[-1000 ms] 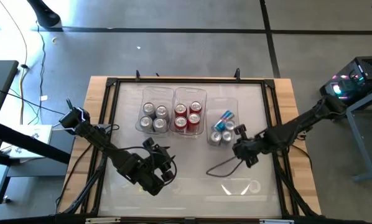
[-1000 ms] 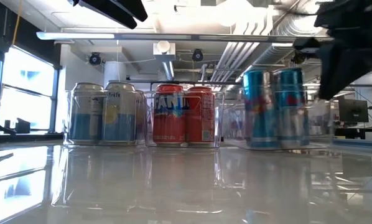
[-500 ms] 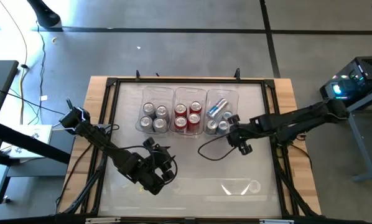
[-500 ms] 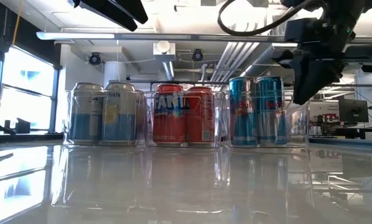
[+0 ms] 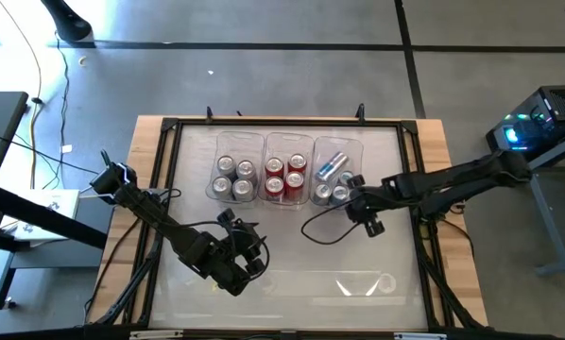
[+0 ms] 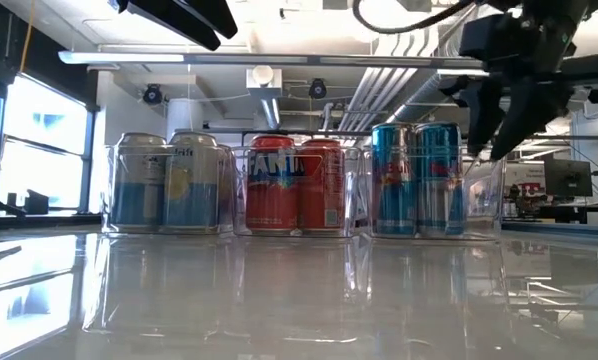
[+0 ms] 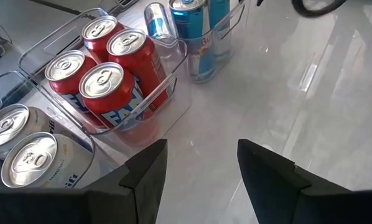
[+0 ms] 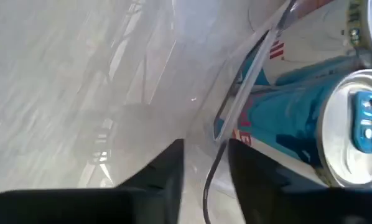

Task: Sort soda cans
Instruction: Move the top right transparent bin to the center of the table, aligned to the right of the other transparent bins, then put the top left blue soda can inside the right transparent bin upright

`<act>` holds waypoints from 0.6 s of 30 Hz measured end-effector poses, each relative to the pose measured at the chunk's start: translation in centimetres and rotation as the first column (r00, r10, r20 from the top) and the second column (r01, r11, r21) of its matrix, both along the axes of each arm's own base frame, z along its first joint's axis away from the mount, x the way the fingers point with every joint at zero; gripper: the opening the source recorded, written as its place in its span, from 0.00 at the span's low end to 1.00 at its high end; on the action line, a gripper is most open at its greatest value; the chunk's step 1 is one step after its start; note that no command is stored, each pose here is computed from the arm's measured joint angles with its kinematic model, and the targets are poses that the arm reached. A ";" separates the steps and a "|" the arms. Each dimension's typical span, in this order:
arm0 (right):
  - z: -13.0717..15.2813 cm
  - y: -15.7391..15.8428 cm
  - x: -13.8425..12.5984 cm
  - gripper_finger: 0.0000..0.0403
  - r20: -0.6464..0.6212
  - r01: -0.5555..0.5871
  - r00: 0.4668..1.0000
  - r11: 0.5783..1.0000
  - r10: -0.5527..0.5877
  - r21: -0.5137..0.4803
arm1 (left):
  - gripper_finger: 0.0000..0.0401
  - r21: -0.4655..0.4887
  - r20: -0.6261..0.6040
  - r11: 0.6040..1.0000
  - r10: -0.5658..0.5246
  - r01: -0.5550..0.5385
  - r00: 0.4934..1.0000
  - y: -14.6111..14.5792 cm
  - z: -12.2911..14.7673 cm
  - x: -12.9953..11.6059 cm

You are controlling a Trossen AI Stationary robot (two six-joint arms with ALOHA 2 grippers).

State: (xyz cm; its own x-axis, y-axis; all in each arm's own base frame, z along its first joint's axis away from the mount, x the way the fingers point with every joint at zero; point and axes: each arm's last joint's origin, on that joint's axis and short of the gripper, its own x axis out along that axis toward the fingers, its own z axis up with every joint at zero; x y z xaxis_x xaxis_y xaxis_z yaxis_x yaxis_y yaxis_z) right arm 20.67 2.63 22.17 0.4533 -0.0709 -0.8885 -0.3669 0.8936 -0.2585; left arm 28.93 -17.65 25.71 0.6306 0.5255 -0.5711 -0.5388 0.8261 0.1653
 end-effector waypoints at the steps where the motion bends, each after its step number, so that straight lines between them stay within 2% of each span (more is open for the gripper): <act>1: 0.3 0.0 -0.1 0.33 0.004 0.001 1.000 1.000 -0.001 0.002 | 0.48 -0.001 0.000 1.000 0.000 0.000 1.000 0.0 0.0 0.0; 6: 3.0 0.1 -0.2 0.45 0.067 0.037 0.997 0.998 -0.041 0.055 | 0.48 -0.004 0.003 1.000 0.003 -0.003 1.000 0.0 0.0 0.0; 12: 7.0 0.2 -1.1 0.47 0.084 0.185 0.976 0.967 -0.202 0.177 | 0.48 -0.005 0.025 0.999 0.032 -0.032 0.999 0.5 0.1 0.4; 15: 7.9 0.5 -2.4 0.47 0.180 0.182 0.959 0.963 -0.218 0.198 | 0.48 0.030 0.091 0.996 0.079 -0.082 0.993 1.4 0.4 1.2; 18: 7.4 0.7 -4.5 0.47 0.239 0.244 0.926 0.947 -0.292 0.208 | 0.48 0.016 0.157 0.993 0.110 -0.114 0.981 3.0 0.9 3.1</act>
State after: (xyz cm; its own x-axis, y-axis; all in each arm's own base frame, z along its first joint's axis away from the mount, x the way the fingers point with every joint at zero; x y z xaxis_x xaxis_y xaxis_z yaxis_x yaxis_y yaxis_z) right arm 16.15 3.34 29.55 0.6576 -0.0800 -0.7491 -0.0472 0.9880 -0.1470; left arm 32.06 -14.64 26.60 0.6467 0.6110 -0.4566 -0.6487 0.7555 0.0921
